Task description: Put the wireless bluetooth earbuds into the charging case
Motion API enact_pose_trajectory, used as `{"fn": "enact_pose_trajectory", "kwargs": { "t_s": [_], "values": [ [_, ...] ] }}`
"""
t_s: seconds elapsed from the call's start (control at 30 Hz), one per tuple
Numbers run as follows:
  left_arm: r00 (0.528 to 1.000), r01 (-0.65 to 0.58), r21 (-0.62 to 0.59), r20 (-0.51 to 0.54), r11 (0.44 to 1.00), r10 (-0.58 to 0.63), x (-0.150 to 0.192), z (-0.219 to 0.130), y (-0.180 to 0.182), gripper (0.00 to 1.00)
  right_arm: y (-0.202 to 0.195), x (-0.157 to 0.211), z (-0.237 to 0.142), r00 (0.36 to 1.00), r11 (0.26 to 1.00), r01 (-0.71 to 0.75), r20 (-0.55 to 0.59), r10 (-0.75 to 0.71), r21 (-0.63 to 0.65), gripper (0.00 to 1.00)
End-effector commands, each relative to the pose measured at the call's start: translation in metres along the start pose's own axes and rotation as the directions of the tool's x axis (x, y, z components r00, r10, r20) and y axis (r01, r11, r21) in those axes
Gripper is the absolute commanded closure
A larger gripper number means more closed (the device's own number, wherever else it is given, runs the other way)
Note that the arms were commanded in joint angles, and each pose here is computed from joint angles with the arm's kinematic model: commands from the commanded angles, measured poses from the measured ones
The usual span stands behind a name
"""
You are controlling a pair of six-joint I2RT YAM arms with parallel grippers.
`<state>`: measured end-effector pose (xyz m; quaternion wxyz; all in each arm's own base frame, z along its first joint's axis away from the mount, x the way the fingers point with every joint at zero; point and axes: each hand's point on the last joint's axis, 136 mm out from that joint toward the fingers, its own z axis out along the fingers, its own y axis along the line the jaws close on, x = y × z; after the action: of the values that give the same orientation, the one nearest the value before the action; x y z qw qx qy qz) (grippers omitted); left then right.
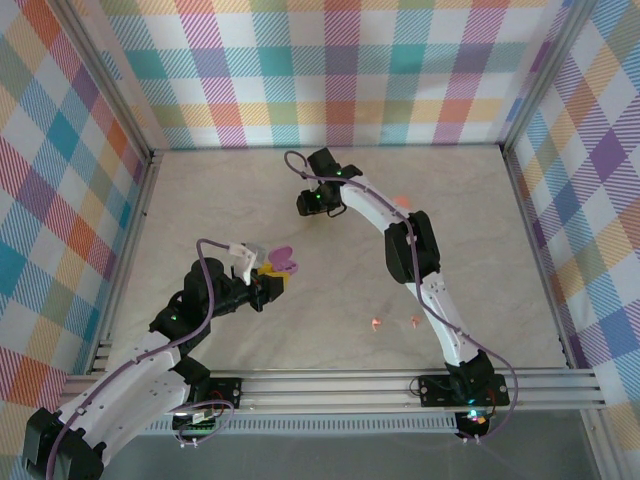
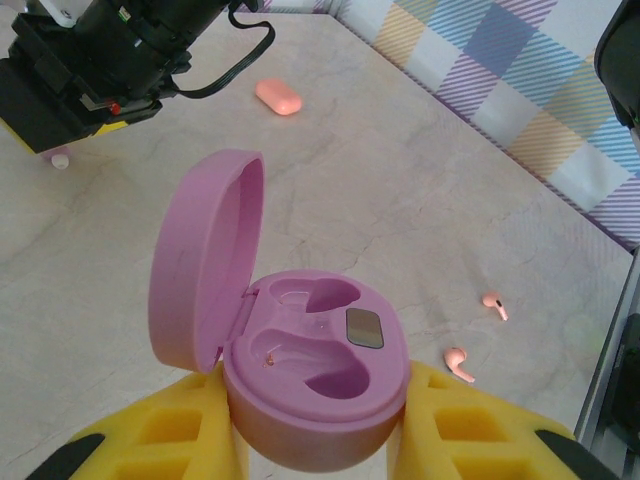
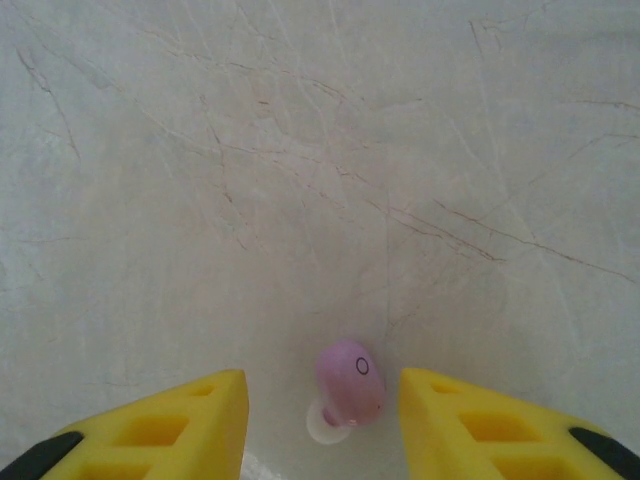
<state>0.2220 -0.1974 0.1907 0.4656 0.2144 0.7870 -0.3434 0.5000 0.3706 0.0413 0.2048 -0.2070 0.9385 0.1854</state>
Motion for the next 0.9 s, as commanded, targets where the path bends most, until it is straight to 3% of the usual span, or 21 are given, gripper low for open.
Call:
{"fn": "enact_pose_trajectory", "kwargs": {
  "t_s": [0.0, 0.5, 0.87],
  "values": [
    [0.999, -0.024, 0.008, 0.030, 1.000, 0.023, -0.013, -0.004, -0.004, 0.80, 0.004, -0.006, 0.000, 1.000, 1.000, 0.027, 0.016, -0.027, 0.001, 0.56],
    [0.999, -0.028, 0.023, 0.024, 0.999, 0.027, -0.012, -0.003, -0.006, 0.81, 0.001, 0.011, 0.013, 0.998, 0.999, 0.043, -0.049, -0.043, -0.005, 0.61],
    [0.999, -0.029, 0.022, 0.018, 0.999, 0.028, -0.010, -0.003, -0.005, 0.81, 0.004, 0.009, 0.005, 0.997, 0.998, 0.064, -0.049, -0.064, -0.009, 0.73]
  ]
}}
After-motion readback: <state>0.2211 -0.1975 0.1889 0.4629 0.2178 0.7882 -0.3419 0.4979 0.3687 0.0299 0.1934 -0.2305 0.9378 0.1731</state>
